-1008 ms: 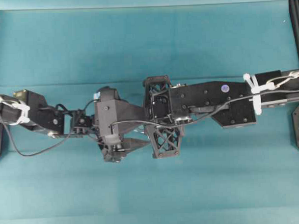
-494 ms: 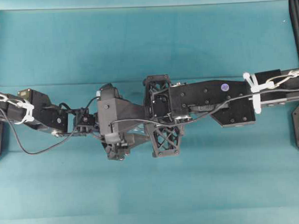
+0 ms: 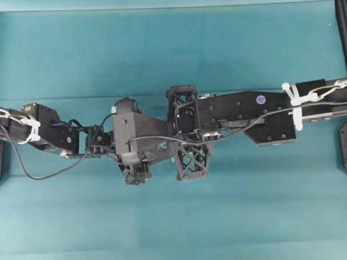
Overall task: Hand over the silver zip bag and make it stand upright.
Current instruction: 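Close the left gripper on the bag's left edge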
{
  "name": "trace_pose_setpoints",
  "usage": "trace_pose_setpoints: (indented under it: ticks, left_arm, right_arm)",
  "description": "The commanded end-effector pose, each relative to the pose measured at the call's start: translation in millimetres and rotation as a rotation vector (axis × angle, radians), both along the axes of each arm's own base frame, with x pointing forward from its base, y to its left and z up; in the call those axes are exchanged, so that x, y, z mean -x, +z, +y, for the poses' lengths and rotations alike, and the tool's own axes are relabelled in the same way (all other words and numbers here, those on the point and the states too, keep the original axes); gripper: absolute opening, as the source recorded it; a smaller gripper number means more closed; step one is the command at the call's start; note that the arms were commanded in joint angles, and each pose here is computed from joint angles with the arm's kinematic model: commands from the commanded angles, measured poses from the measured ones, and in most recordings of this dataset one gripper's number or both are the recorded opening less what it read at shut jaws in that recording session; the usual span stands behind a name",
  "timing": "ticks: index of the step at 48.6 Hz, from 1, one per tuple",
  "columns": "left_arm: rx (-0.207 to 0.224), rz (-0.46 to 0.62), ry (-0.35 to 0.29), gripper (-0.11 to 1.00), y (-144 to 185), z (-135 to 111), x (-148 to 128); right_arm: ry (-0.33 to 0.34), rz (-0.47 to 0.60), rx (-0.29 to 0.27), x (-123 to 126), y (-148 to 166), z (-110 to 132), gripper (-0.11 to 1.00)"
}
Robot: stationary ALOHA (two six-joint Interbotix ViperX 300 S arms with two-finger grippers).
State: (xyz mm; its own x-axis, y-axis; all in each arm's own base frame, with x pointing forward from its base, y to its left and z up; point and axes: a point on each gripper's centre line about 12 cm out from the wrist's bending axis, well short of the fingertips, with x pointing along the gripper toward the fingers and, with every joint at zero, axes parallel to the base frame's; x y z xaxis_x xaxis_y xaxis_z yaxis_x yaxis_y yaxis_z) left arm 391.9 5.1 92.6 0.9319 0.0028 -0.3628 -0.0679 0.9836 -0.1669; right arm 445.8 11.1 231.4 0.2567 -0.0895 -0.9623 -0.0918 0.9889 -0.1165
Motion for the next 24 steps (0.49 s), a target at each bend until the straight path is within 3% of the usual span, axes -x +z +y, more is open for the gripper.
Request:
trace_pose_setpoints:
  ticks: [1,17,21,24]
  left_arm:
    - [0.002,-0.008,-0.003,0.33,2.6,-1.3,-1.9]
    - [0.001,-0.005,-0.008,0.33,1.8,-3.1,-1.0]
    - [0.001,-0.005,-0.013,0.33,1.8,-4.9,-1.0]
    - [0.001,-0.005,-0.018,0.33,1.8,-6.7,-1.0]
  right_arm:
    - [0.004,-0.031,-0.001,-1.7,6.2,2.1,0.03]
    - [0.005,-0.041,-0.010,-2.5,7.1,3.7,0.04]
    - [-0.008,-0.034,-0.034,-1.2,7.3,6.0,0.13]
    - [-0.017,-0.027,-0.052,-0.4,6.9,7.1,0.28]
